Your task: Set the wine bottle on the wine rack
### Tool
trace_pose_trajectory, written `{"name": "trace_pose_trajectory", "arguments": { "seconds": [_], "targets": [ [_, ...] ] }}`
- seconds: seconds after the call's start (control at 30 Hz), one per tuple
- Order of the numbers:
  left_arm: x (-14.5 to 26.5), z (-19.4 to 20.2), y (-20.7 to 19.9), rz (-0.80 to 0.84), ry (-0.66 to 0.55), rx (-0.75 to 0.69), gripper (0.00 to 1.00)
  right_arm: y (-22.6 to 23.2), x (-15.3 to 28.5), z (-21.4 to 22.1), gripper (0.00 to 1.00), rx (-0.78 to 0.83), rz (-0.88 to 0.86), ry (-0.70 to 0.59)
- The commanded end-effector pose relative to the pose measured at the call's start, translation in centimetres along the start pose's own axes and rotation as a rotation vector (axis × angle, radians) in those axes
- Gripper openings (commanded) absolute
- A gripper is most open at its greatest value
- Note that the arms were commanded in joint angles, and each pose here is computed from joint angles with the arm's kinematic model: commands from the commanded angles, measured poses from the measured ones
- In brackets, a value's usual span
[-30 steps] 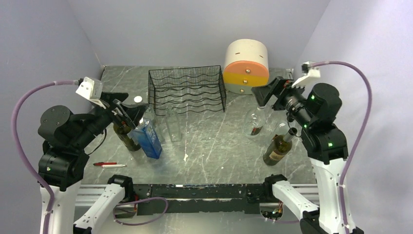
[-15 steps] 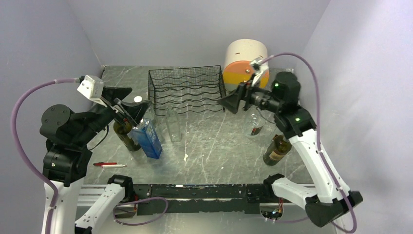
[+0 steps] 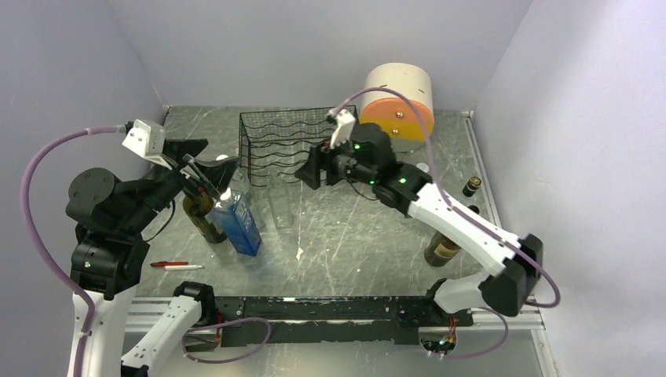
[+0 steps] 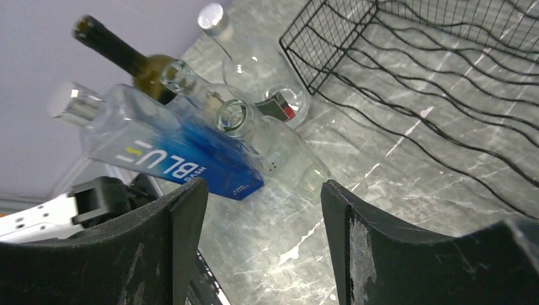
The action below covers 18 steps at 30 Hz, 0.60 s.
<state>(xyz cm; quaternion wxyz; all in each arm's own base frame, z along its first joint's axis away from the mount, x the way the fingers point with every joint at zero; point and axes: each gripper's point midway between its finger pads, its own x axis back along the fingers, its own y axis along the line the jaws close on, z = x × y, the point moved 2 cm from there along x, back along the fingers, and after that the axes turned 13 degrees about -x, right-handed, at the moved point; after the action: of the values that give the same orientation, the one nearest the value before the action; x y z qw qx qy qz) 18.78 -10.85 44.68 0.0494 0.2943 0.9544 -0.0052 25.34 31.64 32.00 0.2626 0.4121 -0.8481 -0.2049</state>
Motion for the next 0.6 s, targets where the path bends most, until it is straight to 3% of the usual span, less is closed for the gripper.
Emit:
{"name": "trace_pose_trajectory", "arguments": {
  "seconds": [0.0,0.17,0.37,0.57],
  "targets": [
    [0.3,-0.9,0.7,-0.046,-0.019,-0.017,1.0,1.6,-2.3,-0.4,0.72,0.051,0.048,-0.039],
    [0.3,-0.7,0.3,-0.021,0.001,0.002,1.0,2.0,-5.5,1.7,0.8,0.09,0.122,-0.003],
    [0.7,-0.6,0.4,-0.043,-0.006,-0.004,0.99,2.1,-8.5,3.8,0.81,0.141,0.179,0.018],
    [1.0,-0.2,0.8,-0.074,0.017,0.004,0.99,1.4,-10.2,3.8,0.64,0.153,0.233,-0.04]
  ]
}}
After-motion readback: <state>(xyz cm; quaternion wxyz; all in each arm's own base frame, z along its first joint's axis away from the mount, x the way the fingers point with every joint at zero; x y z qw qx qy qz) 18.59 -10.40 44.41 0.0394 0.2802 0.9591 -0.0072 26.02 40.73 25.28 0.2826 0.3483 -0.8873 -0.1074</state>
